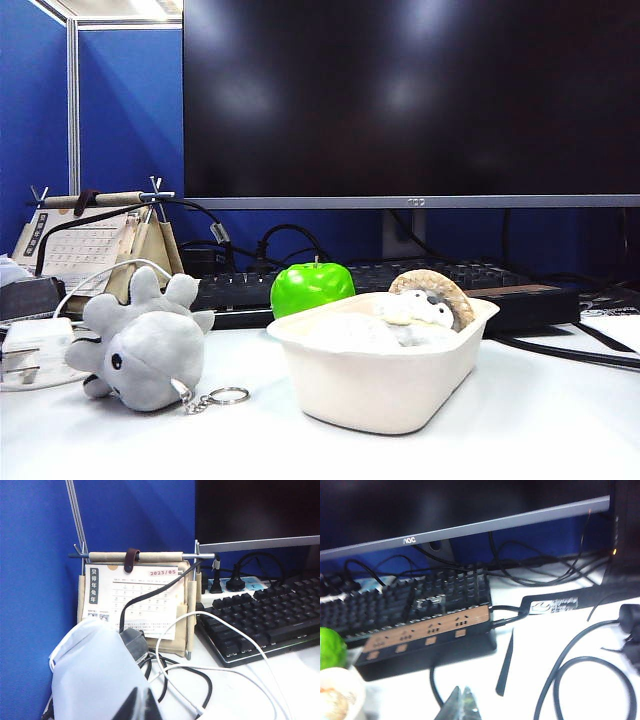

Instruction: Place the tilting octopus upright.

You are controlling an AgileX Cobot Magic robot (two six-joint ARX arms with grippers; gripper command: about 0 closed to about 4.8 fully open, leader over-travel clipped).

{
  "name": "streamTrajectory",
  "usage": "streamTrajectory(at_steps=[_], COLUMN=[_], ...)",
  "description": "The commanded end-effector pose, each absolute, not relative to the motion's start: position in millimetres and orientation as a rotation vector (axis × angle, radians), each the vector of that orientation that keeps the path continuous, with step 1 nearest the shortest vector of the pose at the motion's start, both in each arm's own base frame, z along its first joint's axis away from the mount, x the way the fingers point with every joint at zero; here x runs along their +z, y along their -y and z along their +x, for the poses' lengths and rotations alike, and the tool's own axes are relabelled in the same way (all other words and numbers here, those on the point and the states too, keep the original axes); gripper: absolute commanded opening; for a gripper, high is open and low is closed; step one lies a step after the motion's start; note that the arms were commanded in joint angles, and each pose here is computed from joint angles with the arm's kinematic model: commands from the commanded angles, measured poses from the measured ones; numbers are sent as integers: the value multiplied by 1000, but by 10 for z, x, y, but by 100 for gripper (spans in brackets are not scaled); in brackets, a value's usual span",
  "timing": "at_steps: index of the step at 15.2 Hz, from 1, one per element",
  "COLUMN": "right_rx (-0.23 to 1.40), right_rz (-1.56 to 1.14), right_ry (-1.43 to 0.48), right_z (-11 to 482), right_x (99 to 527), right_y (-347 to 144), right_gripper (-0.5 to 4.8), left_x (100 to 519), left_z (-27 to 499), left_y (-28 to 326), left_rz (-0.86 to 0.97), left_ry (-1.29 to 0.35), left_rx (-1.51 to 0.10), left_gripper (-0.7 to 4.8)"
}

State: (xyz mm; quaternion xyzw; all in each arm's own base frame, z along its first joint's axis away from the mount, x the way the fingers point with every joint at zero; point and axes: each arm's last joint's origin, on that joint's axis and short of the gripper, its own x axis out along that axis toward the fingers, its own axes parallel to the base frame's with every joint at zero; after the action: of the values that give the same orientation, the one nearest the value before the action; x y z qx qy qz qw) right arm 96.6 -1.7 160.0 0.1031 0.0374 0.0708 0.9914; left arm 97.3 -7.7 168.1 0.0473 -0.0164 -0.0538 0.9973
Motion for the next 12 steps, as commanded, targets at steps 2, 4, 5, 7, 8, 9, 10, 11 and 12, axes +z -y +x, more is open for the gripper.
streamTrajectory(at_steps=[2, 4, 5, 7, 8, 9, 10, 11, 12], right_rx=[128, 105, 98, 43, 17, 0, -26, -34, -32], right_rz=[185, 184, 183, 182, 182, 182, 180, 179, 178], right_ry=[-53, -43, -38, -33, -31, -28, -15, 1, 24], right_z=[969, 971, 971, 972, 972, 972, 972, 972, 972], right_x=[1607, 1615, 1619, 1619, 1619, 1620, 1630, 1645, 1668], right_y=[22, 29, 31, 47, 54, 59, 67, 70, 70], right_gripper=[-6, -6, -6, -6, -6, -6, -6, -6, -6], left_x=[1696, 1696, 1697, 1705, 1719, 1748, 1814, 1853, 1869], left_z=[970, 970, 970, 970, 969, 967, 958, 950, 947], left_y=[78, 78, 78, 78, 78, 77, 76, 76, 76], left_rz=[93, 92, 93, 93, 93, 94, 94, 93, 93], left_ry=[49, 49, 50, 58, 73, 103, 171, 213, 230], left_rx=[-112, -113, -113, -112, -111, -107, -103, -101, -101], left_gripper=[22, 22, 22, 22, 22, 22, 22, 22, 22])
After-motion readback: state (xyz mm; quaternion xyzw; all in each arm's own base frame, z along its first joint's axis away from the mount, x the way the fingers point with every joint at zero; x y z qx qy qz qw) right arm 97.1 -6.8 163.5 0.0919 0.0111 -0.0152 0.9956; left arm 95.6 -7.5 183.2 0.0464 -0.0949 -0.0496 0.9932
